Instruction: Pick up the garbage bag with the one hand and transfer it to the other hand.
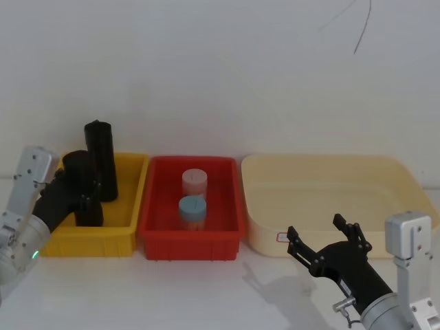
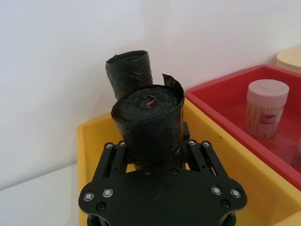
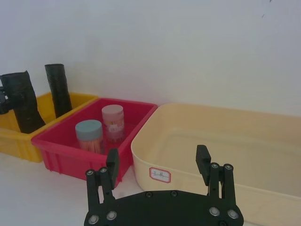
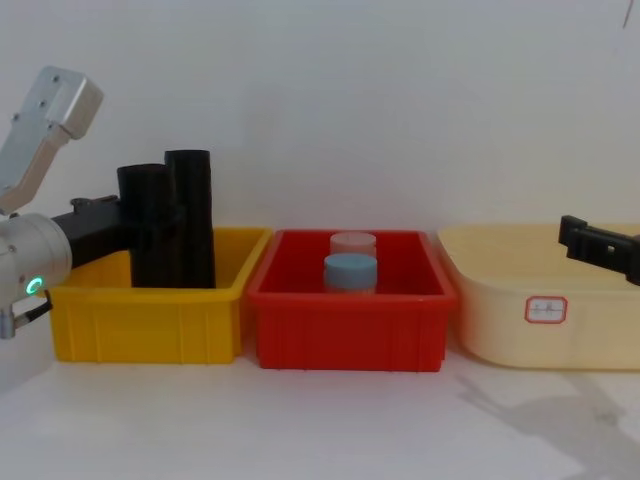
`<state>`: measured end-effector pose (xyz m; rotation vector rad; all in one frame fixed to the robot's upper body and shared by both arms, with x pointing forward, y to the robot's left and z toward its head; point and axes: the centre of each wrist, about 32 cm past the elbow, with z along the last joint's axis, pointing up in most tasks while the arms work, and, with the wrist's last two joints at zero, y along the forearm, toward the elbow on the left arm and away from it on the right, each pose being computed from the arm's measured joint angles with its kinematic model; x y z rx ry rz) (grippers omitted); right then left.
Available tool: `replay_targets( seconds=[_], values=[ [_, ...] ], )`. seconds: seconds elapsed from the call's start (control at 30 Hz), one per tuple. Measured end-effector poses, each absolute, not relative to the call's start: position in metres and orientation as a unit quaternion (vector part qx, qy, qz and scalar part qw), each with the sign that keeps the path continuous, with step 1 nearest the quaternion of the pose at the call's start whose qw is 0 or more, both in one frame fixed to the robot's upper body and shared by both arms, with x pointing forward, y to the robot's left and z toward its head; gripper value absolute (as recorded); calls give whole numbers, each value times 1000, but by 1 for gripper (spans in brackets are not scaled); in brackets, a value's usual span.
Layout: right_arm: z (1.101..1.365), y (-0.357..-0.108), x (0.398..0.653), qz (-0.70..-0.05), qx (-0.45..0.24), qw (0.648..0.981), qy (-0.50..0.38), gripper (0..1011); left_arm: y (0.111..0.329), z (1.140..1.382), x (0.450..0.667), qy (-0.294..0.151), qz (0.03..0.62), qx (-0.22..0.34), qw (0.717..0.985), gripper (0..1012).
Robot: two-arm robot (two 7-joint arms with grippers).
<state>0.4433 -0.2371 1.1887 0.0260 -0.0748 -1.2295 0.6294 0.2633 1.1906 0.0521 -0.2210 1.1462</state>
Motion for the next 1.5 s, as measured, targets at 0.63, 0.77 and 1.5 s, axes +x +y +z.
replay_targets(
  seconds=[0.63,0.77,1.5],
  values=[
    [1189,-237,443,-577,12,816,-35,1001,272,1215,597,-174,479,-34,860,452],
    [1189,-237,443,-577,12,816,-35,1001,268,1228,589,-193,454,-60,868,452],
    [1189,-237,443,-577,12,816,-35,1001,228,1257,582,-212,321,-115,916,452]
  ],
)
